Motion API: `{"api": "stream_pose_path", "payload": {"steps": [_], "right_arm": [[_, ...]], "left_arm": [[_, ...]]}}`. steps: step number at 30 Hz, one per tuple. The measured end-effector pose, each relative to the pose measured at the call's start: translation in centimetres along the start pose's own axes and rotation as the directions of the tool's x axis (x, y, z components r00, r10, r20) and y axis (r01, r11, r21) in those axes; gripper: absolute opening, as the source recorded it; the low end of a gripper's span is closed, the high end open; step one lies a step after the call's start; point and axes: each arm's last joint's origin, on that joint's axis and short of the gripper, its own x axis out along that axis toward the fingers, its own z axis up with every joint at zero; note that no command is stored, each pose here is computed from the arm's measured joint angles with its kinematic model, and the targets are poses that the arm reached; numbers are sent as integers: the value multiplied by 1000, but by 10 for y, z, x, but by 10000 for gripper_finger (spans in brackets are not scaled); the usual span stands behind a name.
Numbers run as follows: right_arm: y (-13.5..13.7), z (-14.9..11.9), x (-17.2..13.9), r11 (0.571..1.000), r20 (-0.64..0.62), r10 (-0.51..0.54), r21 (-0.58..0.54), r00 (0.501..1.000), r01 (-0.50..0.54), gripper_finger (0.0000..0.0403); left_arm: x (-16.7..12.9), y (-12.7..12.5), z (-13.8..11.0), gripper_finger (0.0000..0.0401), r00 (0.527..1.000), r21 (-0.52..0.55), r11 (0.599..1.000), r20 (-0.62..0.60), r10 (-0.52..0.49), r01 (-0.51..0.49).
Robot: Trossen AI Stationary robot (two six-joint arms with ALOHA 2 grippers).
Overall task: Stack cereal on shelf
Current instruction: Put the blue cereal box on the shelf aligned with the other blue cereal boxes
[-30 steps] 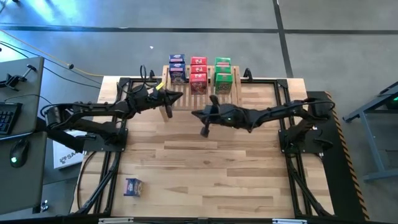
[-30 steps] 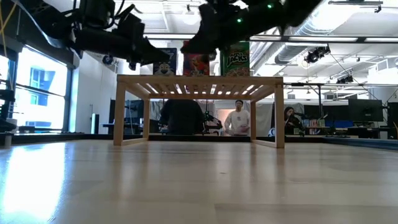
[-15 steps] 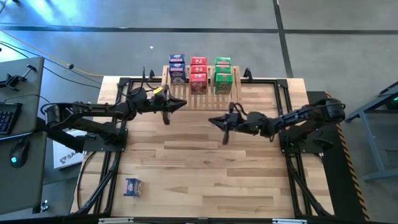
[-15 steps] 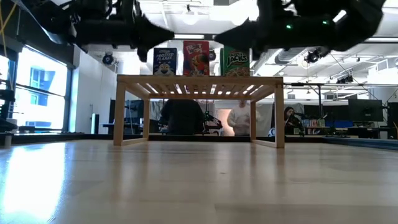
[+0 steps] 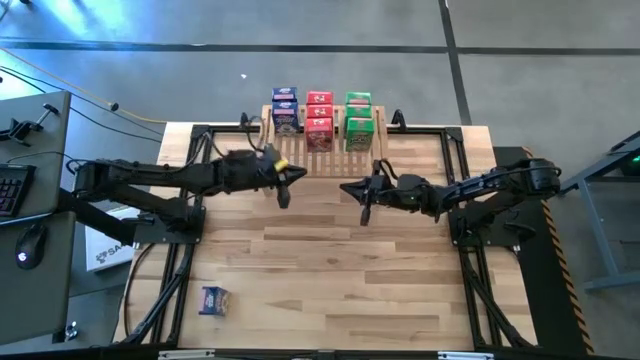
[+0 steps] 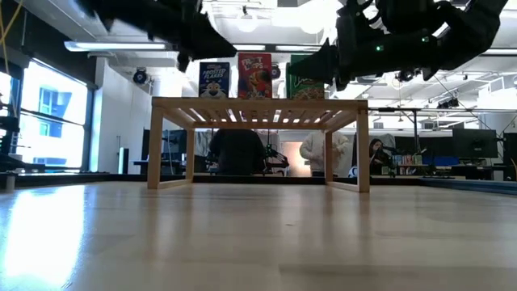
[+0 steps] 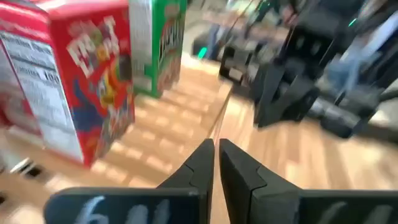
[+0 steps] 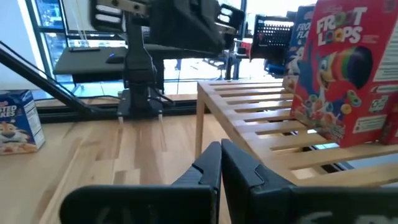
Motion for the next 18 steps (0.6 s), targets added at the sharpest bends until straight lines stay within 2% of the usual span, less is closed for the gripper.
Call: {"api": "stream_pose_path", "payload": {"steps": [5,9,13,18], "right_arm": [[1,-4,-1,1000,-19,6,10,1000,-6,0],[1,-9,-4,1000,-43,6,19,999,-6,0],[1,-9,-4,1000,-51,9,15,999,-8,0],[2,-10,-4,999,-59,47,0,997,-48,0]], "left_arm": [[-10,-23,11,48,971,6,992,-203,124,-125],[-22,-39,17,78,941,-68,991,-327,88,-116],[-34,-54,21,83,910,-165,977,-411,54,-132],[-46,-63,19,83,863,-304,922,-501,60,-240]]}}
